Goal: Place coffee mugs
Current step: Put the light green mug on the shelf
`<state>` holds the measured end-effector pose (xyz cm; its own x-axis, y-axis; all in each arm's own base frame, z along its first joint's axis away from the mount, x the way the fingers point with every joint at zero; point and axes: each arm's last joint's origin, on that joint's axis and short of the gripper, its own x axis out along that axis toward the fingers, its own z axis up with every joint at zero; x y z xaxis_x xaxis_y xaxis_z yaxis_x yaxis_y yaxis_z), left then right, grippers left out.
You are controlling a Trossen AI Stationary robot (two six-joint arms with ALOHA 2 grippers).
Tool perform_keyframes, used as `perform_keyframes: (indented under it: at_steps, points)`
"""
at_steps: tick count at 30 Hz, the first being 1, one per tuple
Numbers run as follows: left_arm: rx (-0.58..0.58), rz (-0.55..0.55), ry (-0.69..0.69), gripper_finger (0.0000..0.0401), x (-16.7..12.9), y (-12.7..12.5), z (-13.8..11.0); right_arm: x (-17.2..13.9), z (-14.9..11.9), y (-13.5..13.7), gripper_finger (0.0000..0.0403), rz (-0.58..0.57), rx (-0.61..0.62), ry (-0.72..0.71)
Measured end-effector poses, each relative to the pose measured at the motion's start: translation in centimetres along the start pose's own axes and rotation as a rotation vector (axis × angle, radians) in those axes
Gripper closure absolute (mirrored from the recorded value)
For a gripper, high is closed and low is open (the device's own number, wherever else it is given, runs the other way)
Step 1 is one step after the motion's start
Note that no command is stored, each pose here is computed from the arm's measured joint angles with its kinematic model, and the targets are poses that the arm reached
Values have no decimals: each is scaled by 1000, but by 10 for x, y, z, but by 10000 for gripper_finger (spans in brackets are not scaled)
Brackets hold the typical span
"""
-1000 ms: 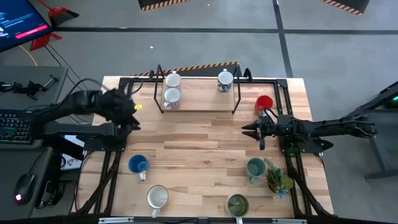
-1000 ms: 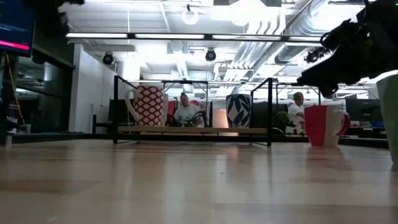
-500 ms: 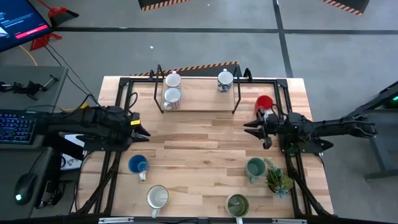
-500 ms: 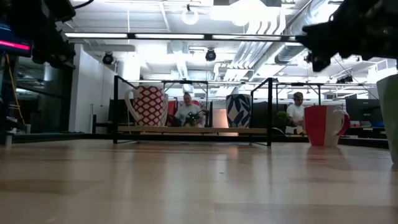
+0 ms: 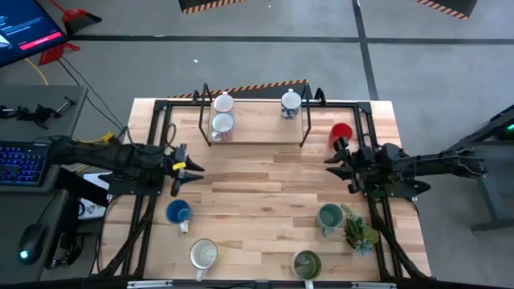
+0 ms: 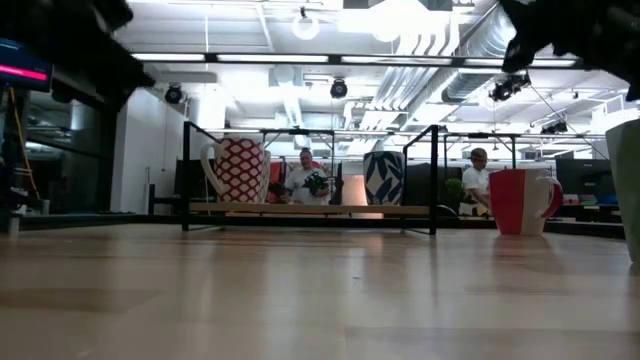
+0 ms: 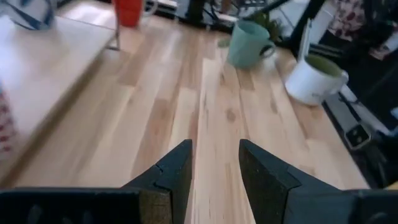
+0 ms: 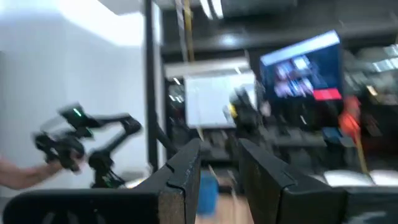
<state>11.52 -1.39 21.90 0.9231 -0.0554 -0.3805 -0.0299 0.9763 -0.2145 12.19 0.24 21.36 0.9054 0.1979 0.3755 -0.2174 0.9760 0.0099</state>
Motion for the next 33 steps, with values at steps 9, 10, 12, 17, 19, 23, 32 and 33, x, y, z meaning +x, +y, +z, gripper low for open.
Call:
perform_keyframes:
  at_steps: [9,10,12,17,19,23,32,33]
  points:
    - [117,-33,-121,279,12,0,-16,47,33,6,307,42,-85,55]
    - [145,-32,-137,279,11,0,-14,57,36,7,307,41,-94,95]
    - [171,-15,-147,279,10,0,-14,78,39,6,307,41,-110,187]
    - [188,74,-160,279,10,3,-13,132,36,1,307,29,-100,368]
    - [198,101,-167,279,10,4,-13,150,30,-3,307,21,-106,454]
    - [219,106,-194,279,10,3,-10,187,17,-8,307,23,-84,583]
    - [250,155,-205,279,9,5,-9,264,0,-1,307,185,-175,748]
    - [250,155,-204,279,9,5,-9,271,-1,-1,307,196,-186,765]
